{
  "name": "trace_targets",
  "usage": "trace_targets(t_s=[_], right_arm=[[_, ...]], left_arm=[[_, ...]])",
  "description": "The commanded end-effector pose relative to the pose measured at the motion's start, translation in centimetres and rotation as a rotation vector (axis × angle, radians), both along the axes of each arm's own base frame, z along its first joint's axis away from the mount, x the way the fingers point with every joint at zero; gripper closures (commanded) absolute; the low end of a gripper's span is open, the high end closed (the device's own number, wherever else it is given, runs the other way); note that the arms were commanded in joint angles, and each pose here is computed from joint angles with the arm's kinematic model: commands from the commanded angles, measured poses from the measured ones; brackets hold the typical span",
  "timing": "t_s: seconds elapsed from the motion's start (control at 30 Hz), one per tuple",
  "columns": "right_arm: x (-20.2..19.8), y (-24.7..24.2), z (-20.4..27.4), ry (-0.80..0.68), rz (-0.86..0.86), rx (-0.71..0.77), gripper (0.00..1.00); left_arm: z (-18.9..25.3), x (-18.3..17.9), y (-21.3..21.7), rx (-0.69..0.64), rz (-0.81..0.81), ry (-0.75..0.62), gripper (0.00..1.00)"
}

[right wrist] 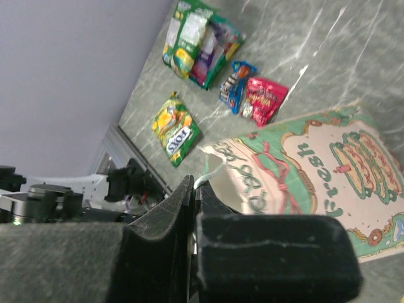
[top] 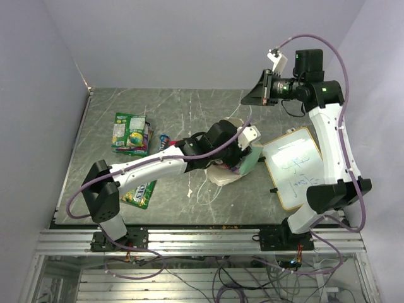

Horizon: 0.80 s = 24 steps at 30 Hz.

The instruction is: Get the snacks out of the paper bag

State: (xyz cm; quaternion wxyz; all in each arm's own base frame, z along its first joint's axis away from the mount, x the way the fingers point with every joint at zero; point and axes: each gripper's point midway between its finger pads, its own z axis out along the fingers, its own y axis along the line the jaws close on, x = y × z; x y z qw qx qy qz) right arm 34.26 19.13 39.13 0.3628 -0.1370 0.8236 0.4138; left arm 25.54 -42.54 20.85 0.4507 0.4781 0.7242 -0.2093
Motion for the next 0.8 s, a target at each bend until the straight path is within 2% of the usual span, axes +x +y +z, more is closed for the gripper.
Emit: trace_targets(t_s=[0.0, 0.17, 0.33, 0.47, 0.67, 0.77], right_arm=[[-1.5, 0.1, -2.0, 0.112, 0.072, 0.004, 1.0], [-1.0, -0.7, -3.5, 0.144, 0.041, -0.015, 1.0], [1.0, -1.5, -3.9, 0.138, -0.011, -0.007, 1.0], [2.6, -2.3, -4.8, 0.151, -0.04, -0.028, 1.0], [3.4, -3.2, -5.6, 0.162, -0.067, -0.05, 1.0], [3.8, -3.8, -5.8, 0.164, -0.086, -0.057, 1.0]], left_arm=[[-0.5, -3.0, -0.4, -0.034, -0.021, 0.203, 0.39], [-2.2, -2.0, 0.9, 0.034, 0.073, 0.219, 0.4], [-3.5, -1.2, 2.5, 0.117, 0.114, 0.19, 0.5], [-2.7, -1.0, 3.0, 0.081, 0.102, 0.129, 0.55], [-0.2, -1.2, 3.3, -0.017, 0.092, 0.072, 0.41], [-0.2, -0.5, 4.0, -0.016, 0.138, 0.066, 0.48]])
